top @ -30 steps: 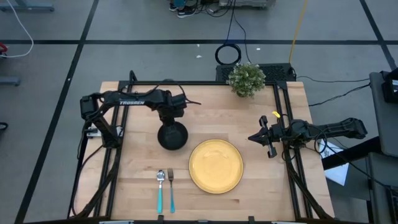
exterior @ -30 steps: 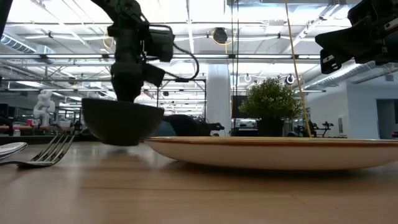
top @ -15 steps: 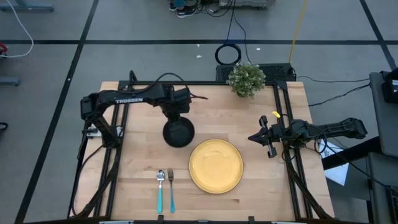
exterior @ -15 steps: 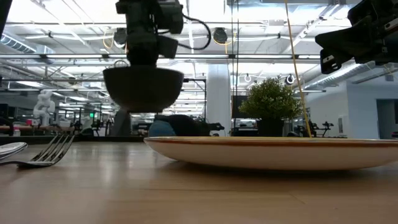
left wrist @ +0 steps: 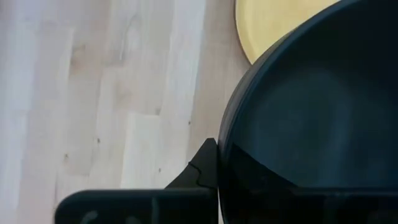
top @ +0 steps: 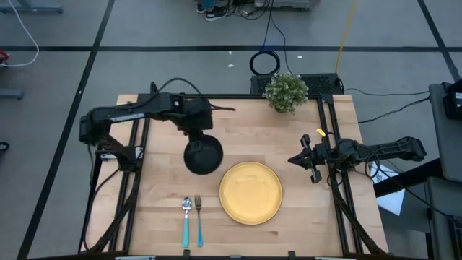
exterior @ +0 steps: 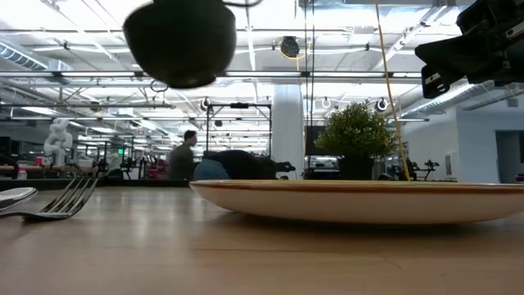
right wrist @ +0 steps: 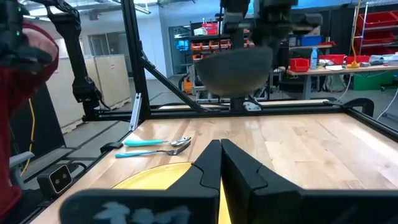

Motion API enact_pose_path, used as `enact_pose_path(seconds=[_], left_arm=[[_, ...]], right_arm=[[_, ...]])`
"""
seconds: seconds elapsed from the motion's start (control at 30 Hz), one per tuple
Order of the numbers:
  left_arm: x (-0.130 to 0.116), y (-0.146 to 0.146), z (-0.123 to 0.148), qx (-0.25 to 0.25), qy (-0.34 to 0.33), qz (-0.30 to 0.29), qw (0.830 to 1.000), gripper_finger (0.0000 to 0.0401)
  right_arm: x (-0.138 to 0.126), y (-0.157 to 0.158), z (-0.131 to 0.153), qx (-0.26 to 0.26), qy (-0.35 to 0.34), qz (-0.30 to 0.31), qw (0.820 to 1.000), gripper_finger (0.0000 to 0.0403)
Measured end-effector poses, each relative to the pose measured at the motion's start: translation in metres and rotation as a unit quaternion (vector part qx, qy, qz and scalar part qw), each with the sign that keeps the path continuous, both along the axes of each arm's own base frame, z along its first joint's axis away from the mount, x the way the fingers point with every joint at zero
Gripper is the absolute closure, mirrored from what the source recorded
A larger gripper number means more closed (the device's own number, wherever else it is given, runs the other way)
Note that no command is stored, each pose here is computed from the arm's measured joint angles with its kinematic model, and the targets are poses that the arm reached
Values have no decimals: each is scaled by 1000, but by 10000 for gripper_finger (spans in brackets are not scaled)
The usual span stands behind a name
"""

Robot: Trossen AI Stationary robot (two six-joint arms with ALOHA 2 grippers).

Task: Set table place
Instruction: Put the black bowl on the yellow plate

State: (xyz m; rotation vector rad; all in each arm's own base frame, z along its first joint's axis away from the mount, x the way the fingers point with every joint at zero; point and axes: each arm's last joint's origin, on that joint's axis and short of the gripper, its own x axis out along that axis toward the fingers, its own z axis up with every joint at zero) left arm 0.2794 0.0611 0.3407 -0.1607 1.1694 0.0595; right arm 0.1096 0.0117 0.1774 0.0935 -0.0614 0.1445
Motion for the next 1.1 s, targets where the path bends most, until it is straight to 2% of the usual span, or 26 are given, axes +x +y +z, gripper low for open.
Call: enact_pose_path(seconds=[0.17, 0.4, 0.53, 0.73, 0.9, 1.1], left_arm=[[-17, -5, 16, 20, -27, 24, 999, 397], [-32, -7, 7, 17, -9, 29, 999, 397], [-48, -14, 5, 4, -50, 28, 998, 397], [-83, -21, 7, -1, -118, 83, 990, 397], [-95, -28, -12, -24, -125, 109, 986, 397], [-95, -41, -41, -47, -138, 91, 985, 397]], right_arm=[[0, 0, 0, 0, 0, 0, 1000, 403], [0, 0, 0, 0, 0, 0, 1000, 403], [0, 0, 0, 0, 0, 0, 1000, 403], [0, 0, 0, 2, 2, 0, 1000, 403], [0, 0, 0, 2, 1, 0, 1000, 403], [0, 0, 0, 1, 1, 0, 1000, 403]])
